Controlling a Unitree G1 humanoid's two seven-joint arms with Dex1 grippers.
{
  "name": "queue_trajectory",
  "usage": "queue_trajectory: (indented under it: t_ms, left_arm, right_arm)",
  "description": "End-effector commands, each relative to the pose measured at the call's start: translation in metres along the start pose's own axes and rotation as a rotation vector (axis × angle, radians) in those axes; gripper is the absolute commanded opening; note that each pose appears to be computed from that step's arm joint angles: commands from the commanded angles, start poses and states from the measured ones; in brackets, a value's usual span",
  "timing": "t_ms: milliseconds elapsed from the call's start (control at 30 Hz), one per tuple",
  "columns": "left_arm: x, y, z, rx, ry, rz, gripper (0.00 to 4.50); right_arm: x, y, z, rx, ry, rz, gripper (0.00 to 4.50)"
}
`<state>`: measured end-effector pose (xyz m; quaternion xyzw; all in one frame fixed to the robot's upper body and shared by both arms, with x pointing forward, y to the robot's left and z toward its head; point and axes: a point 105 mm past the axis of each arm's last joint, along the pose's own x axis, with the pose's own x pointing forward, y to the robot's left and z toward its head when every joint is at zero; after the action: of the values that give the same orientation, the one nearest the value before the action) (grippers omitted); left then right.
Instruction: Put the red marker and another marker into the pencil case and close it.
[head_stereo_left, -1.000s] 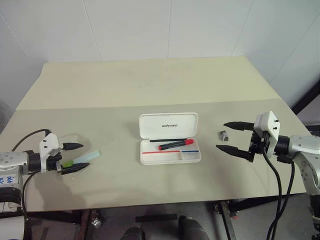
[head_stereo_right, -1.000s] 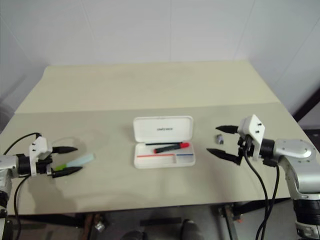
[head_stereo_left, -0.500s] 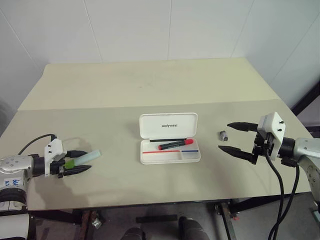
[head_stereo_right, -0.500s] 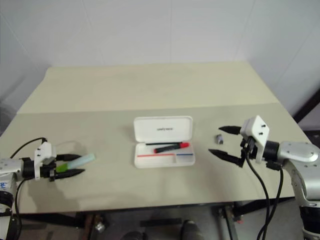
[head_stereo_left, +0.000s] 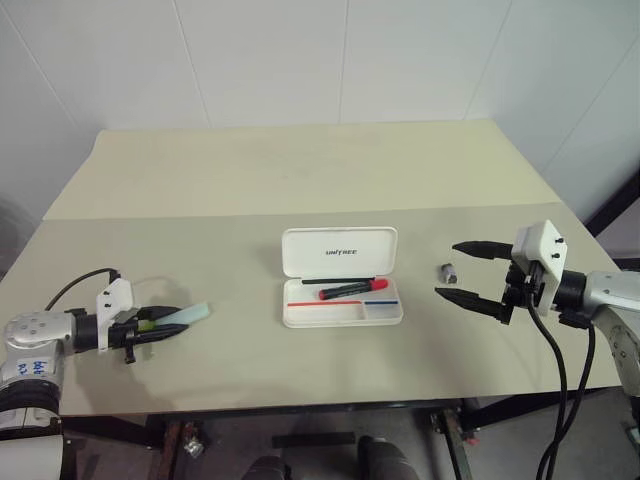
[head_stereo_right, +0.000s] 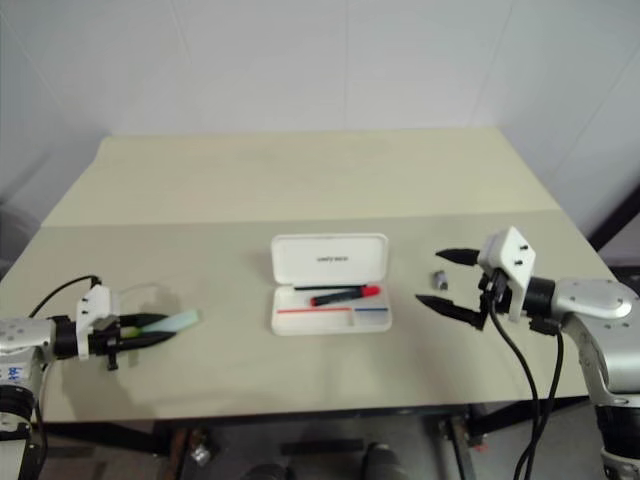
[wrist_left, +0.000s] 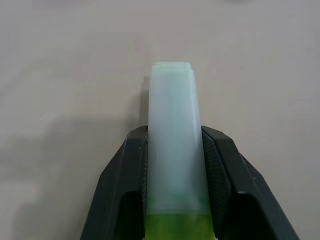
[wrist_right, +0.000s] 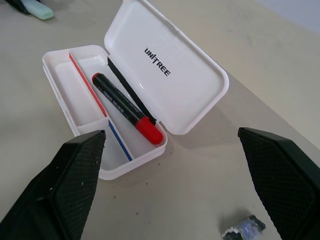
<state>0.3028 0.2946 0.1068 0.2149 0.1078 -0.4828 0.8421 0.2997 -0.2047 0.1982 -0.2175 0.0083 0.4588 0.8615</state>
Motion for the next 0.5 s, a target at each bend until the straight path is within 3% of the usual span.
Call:
queue_trajectory:
  t_ms: [33, 500]
  left_arm:
    - [0.0, 0.006, 0.035, 0.092, -0.08, 0.012, 1.09]
    - [0.033, -0.038, 0.088, 0.144, -0.082, -0.103, 1.09]
  right_arm:
    - [0.002, -0.003, 0.005, -0.03, -0.024, 0.006, 4.5]
    - [0.015, 0.003, -0.008, -0.007, -0.046, 0.038, 4.5]
